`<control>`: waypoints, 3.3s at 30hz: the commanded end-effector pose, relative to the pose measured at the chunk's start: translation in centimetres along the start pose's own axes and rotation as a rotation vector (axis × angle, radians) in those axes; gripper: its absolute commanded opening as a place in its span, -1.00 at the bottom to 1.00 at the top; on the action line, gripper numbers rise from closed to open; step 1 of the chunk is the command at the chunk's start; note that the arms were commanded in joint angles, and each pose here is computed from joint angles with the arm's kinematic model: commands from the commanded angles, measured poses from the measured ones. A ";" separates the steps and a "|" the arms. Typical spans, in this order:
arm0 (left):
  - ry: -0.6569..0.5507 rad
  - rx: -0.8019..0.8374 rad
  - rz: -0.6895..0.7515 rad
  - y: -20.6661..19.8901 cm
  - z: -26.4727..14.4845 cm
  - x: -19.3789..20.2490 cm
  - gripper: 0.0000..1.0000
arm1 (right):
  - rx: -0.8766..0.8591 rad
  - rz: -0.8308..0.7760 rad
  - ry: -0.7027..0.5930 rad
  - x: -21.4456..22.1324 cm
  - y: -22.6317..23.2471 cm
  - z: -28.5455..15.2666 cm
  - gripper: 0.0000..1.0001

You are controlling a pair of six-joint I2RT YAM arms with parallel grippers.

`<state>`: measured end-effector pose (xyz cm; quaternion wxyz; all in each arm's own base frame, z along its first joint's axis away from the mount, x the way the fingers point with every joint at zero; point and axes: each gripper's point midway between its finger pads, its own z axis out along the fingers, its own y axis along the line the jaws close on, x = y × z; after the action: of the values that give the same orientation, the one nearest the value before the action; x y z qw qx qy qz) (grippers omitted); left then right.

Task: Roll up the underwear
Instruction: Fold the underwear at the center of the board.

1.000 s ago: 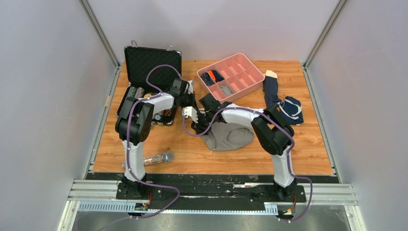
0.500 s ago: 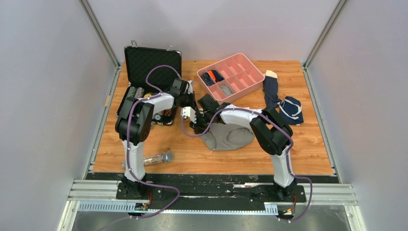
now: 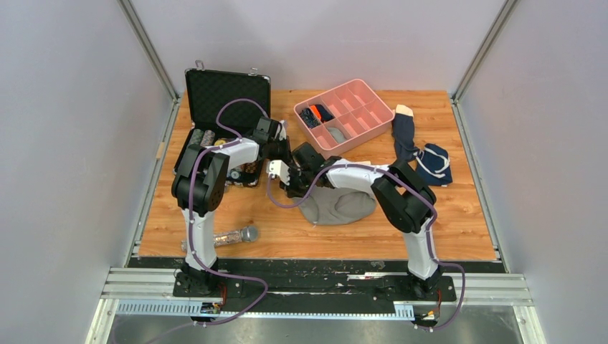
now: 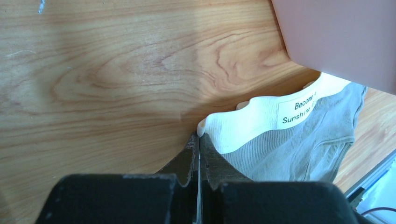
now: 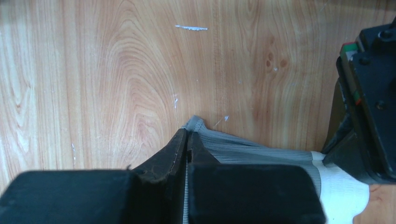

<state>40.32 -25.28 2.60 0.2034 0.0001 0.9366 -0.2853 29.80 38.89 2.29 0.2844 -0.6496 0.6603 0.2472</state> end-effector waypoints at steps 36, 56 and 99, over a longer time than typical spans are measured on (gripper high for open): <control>-0.102 0.159 0.091 -13.2 -6.0 -5.6 -1.00 | 0.124 0.183 -0.430 -2.5 3.1 -16.2 -1.00; -0.149 0.161 0.218 -19.1 1.4 -6.0 -1.00 | 0.266 0.355 -0.381 6.1 3.3 -21.3 -1.00; -0.358 -0.132 0.277 -19.1 -1.1 -8.5 -1.00 | 0.289 0.430 -0.298 12.1 -0.6 -20.8 -1.00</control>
<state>42.44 -41.94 12.51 0.3307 0.0907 0.9164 -0.2063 30.02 15.16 9.29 0.4320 -0.4017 0.7604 0.2715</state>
